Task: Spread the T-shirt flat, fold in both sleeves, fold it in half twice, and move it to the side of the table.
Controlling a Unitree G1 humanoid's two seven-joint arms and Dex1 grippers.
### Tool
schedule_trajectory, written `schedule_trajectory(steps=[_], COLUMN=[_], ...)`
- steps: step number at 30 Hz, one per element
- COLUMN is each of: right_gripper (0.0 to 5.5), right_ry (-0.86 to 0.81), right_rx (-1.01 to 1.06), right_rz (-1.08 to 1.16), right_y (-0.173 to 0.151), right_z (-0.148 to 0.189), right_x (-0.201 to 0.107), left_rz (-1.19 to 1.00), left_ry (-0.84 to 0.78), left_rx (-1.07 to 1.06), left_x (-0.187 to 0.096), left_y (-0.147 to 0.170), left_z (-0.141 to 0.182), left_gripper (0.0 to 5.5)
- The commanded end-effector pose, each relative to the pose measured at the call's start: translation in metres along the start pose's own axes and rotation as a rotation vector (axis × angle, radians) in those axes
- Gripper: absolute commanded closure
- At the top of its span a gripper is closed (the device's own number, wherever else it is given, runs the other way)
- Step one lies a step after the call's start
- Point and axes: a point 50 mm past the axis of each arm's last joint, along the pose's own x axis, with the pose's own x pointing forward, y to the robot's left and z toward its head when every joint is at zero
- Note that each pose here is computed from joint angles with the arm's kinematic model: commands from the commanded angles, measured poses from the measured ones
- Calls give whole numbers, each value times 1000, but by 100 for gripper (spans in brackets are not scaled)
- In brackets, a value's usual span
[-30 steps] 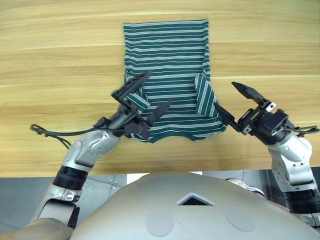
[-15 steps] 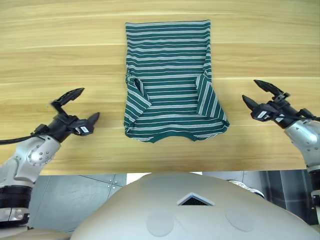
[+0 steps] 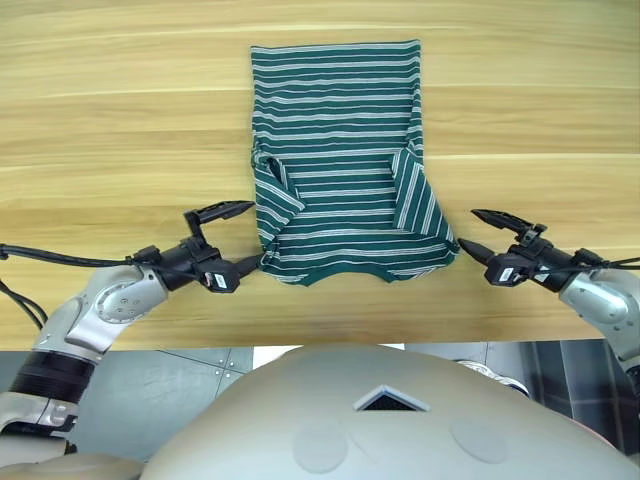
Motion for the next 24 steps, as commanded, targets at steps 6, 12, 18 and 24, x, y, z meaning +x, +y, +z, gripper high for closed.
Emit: schedule_trajectory(steps=[6, 12, 18, 24], right_gripper=[252, 252, 252, 252], right_ry=[29, 25, 1, 9], right_rx=[4, 18, 10, 7], right_rz=[151, 135, 133, 133], right_y=[21, 22, 20, 20], right_z=[-1, -1, 0, -2], right_x=[-6, -3, 2, 0], left_rz=[-455, -516, -491, -469], left_ry=[185, 97, 86, 203], left_rx=[-125, -142, -126, -105], left_x=[-38, -42, -28, -28], left_y=[-65, -68, -65, -62], left_z=[-7, 18, 16, -12], left_gripper=[10, 10, 10, 10])
